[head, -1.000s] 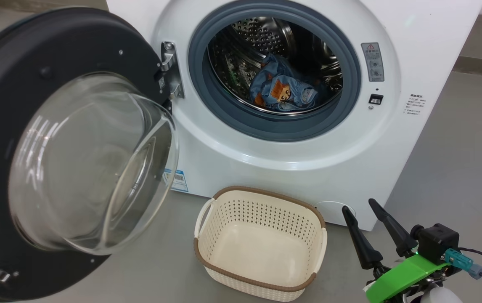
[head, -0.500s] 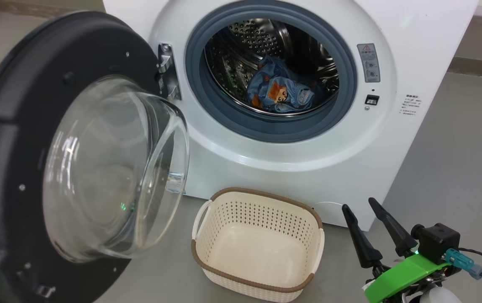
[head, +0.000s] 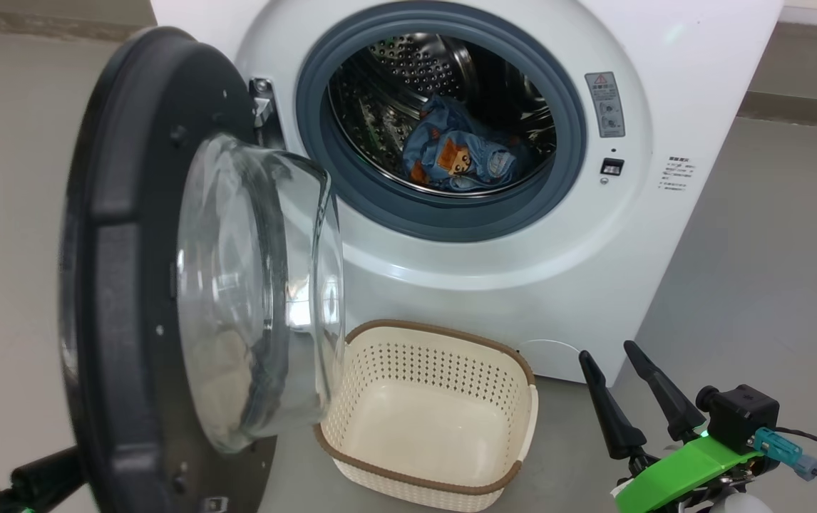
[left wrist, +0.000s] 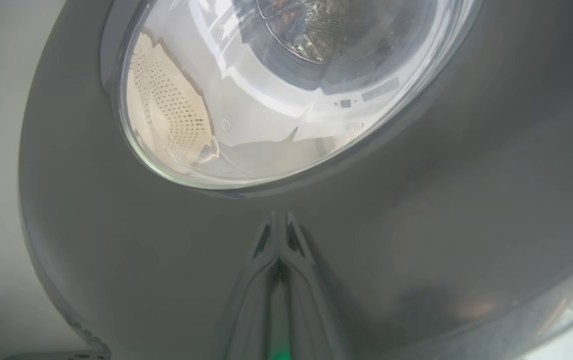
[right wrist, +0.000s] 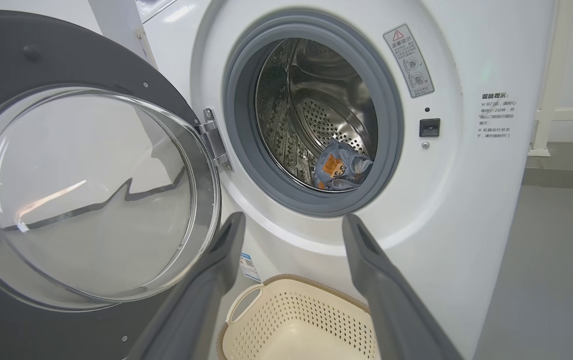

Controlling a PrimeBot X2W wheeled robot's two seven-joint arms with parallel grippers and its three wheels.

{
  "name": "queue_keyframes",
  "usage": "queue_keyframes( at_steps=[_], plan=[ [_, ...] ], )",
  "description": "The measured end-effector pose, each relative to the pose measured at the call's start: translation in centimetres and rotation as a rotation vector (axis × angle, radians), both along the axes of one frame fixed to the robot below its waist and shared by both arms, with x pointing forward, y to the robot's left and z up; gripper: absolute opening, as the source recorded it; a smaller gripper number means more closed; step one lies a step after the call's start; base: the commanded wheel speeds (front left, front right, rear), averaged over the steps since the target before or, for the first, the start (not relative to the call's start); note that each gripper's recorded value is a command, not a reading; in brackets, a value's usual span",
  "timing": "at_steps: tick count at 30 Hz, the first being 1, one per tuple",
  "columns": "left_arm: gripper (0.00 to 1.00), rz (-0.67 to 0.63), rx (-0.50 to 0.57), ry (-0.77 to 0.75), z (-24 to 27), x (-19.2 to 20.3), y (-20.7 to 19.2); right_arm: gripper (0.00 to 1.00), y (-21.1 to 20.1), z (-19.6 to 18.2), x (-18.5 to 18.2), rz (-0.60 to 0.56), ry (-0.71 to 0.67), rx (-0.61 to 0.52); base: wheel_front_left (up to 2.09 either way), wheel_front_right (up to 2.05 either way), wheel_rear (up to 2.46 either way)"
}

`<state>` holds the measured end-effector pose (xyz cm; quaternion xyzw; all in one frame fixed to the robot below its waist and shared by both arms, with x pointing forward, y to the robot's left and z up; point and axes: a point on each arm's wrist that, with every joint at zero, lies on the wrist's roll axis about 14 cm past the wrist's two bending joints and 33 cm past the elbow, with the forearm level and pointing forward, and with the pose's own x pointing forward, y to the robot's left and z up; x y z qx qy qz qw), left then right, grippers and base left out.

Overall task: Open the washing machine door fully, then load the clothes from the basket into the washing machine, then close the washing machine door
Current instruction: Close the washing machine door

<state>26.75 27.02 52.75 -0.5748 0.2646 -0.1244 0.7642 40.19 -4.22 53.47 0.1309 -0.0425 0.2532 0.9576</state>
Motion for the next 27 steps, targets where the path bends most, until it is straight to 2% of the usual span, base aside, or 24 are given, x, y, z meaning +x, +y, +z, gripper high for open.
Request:
queue_keyframes(
  at_steps=[10, 27],
  plan=[
    [0.0, -0.116, 0.008, -0.078, 1.7, 1.5, -4.9, 1.0, -1.7, 0.0, -0.3, -0.052, 0.002, 0.015, 0.0, 0.0, 0.0],
    [0.0, -0.318, -0.094, -0.137, 2.9, 6.1, -13.6, 1.0, -9.3, -0.3, -2.1, -0.264, 0.007, 0.022, 0.0, 0.0, 0.0]
  ],
)
